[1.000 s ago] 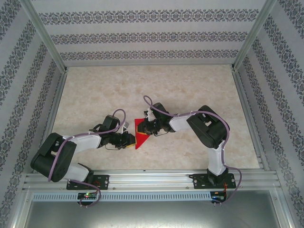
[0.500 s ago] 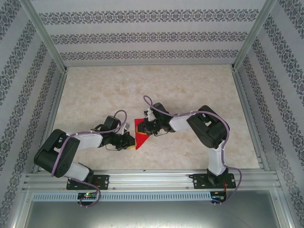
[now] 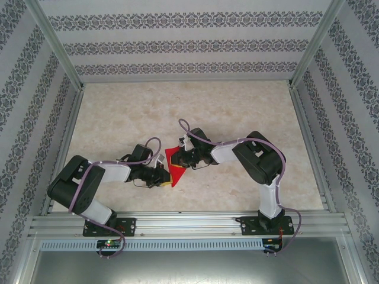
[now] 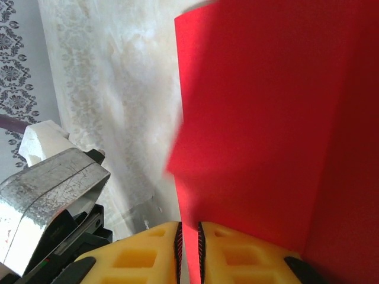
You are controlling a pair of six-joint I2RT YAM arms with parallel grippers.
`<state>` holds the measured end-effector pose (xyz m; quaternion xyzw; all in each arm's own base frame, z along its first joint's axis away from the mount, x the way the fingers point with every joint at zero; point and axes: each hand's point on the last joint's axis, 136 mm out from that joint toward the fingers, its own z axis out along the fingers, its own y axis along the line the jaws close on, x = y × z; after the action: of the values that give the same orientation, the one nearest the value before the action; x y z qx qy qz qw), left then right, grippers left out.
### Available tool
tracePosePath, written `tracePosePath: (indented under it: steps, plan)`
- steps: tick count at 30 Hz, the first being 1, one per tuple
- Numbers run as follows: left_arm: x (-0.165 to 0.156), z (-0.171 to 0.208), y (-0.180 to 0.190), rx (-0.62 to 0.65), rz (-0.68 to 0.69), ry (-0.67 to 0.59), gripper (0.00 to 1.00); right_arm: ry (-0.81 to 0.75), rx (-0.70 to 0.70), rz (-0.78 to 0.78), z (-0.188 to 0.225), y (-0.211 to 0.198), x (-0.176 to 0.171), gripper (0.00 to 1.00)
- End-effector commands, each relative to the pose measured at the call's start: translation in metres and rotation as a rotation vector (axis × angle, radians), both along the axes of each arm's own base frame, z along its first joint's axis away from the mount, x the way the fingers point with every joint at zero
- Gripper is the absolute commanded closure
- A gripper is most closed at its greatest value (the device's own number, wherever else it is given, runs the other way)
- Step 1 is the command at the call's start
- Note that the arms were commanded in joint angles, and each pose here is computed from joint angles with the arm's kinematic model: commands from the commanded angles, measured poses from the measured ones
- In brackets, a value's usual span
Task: Fold a paper plane with a square sheet of paper (pick it up from the middle)
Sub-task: Fourth fold the wing at the center of the table.
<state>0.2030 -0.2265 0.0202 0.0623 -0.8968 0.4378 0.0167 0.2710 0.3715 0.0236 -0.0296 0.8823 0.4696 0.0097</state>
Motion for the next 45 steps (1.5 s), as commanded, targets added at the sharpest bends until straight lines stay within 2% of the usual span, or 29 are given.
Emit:
tracePosePath:
  steps: [1,11,12,14,17,20,22,24,26,28,32,36,40,45]
  plan:
    - [0.01,0.012,-0.015,-0.047,-0.052,-0.076,0.92,0.061,-0.102,-0.001,-0.037,-0.009,-0.015,0.81]
    - [-0.001,-0.009,-0.009,0.019,-0.041,-0.008,0.9,0.064,-0.12,0.001,-0.042,-0.013,-0.017,0.81]
    - [-0.001,-0.007,-0.01,0.015,-0.043,-0.012,0.87,0.064,-0.122,0.001,-0.042,-0.013,-0.017,0.81]
    - [0.002,-0.001,-0.01,0.019,-0.039,-0.031,0.76,0.061,-0.119,0.002,-0.04,-0.013,-0.017,0.81]
    - [0.01,0.014,0.001,0.078,0.014,-0.104,0.71,0.057,-0.127,-0.004,-0.04,-0.014,-0.017,0.81]
    - [0.019,0.029,0.03,0.223,0.119,-0.179,0.7,0.059,-0.13,-0.009,-0.041,-0.016,-0.02,0.81]
    - [0.025,0.036,0.055,0.311,0.211,-0.193,0.7,0.063,-0.128,-0.014,-0.043,-0.017,-0.021,0.81]
    - [0.032,0.041,0.076,0.33,0.315,-0.176,0.7,0.067,-0.125,-0.014,-0.044,-0.017,-0.023,0.81]
    - [0.043,0.04,0.088,0.299,0.392,-0.135,0.66,0.067,-0.125,-0.021,-0.044,-0.018,-0.024,0.81]
    - [0.06,0.041,0.087,0.235,0.426,-0.109,0.68,0.065,-0.126,-0.028,-0.044,-0.019,-0.025,0.81]
    - [0.099,0.049,0.069,0.164,0.405,-0.102,0.73,0.063,-0.134,-0.041,-0.043,-0.02,-0.024,0.81]
    - [0.126,0.054,0.055,0.113,0.389,-0.101,0.73,0.066,-0.152,-0.057,-0.045,-0.02,-0.024,0.81]
    - [0.132,0.045,0.049,0.111,0.354,-0.063,0.73,0.066,-0.171,-0.076,-0.048,-0.023,-0.024,0.82]
    - [0.126,0.035,0.027,0.041,0.29,-0.016,0.78,0.068,-0.19,-0.088,-0.049,-0.025,-0.025,0.82]
